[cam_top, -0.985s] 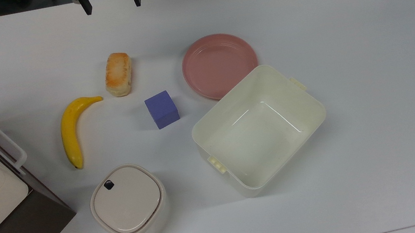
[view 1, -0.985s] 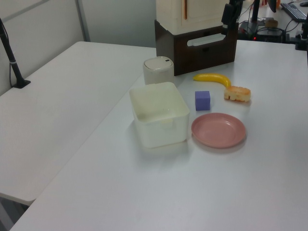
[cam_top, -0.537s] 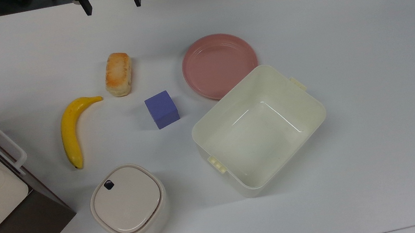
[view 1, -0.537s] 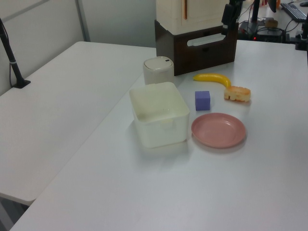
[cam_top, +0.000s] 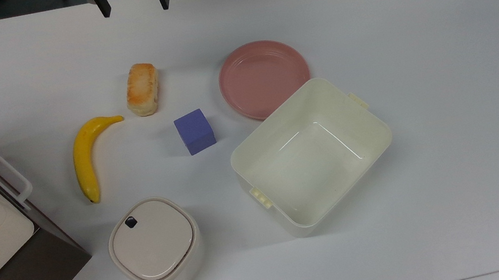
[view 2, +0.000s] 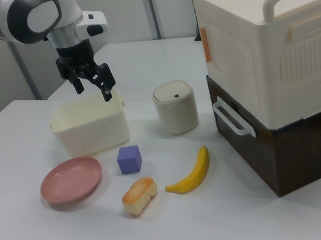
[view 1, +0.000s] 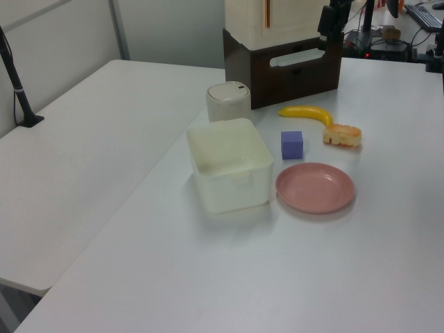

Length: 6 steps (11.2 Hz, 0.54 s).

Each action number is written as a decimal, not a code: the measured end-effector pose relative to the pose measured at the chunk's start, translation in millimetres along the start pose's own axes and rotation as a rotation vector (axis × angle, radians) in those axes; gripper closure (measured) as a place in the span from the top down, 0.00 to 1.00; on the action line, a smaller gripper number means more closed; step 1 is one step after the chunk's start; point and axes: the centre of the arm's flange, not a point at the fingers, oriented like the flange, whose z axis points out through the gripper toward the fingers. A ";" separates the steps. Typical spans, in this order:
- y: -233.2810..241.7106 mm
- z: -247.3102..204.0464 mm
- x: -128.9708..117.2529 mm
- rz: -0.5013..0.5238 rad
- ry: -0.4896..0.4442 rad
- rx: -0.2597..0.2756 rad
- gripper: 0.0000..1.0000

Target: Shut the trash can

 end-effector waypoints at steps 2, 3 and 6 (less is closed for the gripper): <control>4.0 -3.2 0.0 0.008 0.006 -0.001 1.00; 5.4 -6.6 -0.4 0.011 0.012 -0.001 1.00; 4.2 -18.3 -3.7 0.019 0.033 -0.003 1.00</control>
